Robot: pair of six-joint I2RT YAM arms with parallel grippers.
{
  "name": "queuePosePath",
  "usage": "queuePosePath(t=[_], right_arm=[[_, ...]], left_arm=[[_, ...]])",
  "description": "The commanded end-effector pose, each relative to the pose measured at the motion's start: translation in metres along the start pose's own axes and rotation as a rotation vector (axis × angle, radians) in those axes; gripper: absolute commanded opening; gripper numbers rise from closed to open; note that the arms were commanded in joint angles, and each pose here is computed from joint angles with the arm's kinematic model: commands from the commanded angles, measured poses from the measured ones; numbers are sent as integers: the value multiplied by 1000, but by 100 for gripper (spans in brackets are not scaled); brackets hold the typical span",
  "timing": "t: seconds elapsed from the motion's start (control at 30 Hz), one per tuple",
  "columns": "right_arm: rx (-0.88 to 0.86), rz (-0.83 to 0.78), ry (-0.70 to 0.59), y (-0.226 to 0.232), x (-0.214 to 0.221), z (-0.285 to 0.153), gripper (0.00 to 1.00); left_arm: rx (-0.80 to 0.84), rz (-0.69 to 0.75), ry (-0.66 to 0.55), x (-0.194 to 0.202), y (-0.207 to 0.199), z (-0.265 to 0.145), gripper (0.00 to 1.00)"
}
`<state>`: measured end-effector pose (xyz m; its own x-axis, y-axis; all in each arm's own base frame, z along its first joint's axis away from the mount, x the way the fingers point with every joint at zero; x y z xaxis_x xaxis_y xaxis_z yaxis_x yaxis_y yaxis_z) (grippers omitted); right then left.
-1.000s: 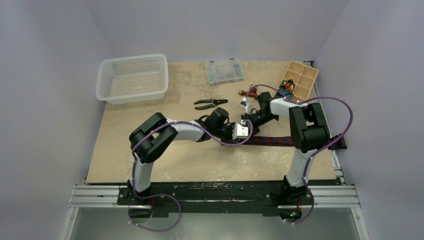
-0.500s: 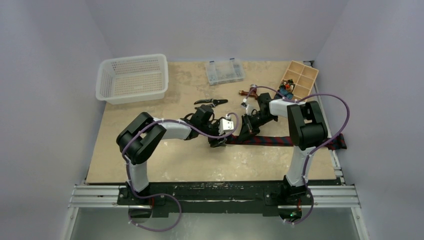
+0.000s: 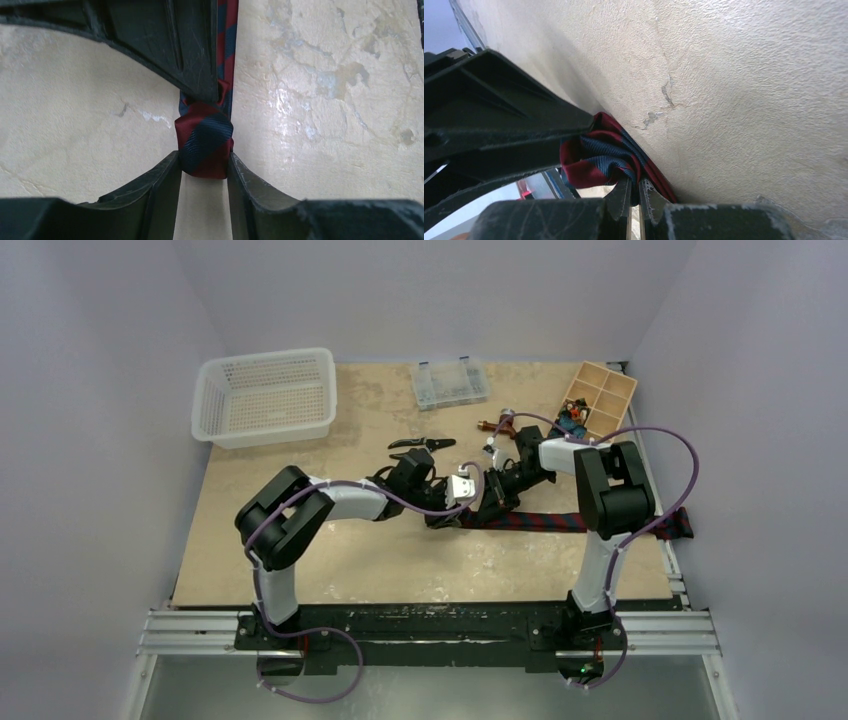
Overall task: Roll the ties
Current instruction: Roll the tie at the center of the board.
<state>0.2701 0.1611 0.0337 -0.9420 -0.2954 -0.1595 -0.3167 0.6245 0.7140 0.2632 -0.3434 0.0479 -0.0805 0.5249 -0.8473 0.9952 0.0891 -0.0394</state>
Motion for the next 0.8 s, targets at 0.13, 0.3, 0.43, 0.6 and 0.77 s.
queuePosePath(t=[0.13, 0.3, 0.43, 0.6, 0.77], right_arm=[[125, -48, 15, -27, -1, 10, 0], [111, -54, 9, -24, -2, 11, 0], [88, -55, 0, -20, -3, 11, 0], [61, -57, -7, -16, -3, 11, 0], [32, -70, -12, -6, -5, 5, 4]], left_arm=[[40, 58, -143, -62, -4, 8, 31], [50, 36, -106, -57, -5, 26, 31], [62, 17, -52, -37, -8, 36, 31], [39, -7, 36, -10, -6, 40, 32], [29, -16, 139, 17, -10, 34, 30]])
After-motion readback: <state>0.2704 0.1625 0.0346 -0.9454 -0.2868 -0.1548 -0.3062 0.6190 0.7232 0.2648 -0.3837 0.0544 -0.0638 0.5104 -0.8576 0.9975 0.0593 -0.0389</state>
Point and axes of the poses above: each gripper's point midway between its finger pads, its own z axis out along the fingers, its own y axis along the line the jaws close on, x = y × z, the point moved 3 cm from there along -z, back along the fingers, and after that the axes turned 2 degrees about -z, right-handed, at the moved point
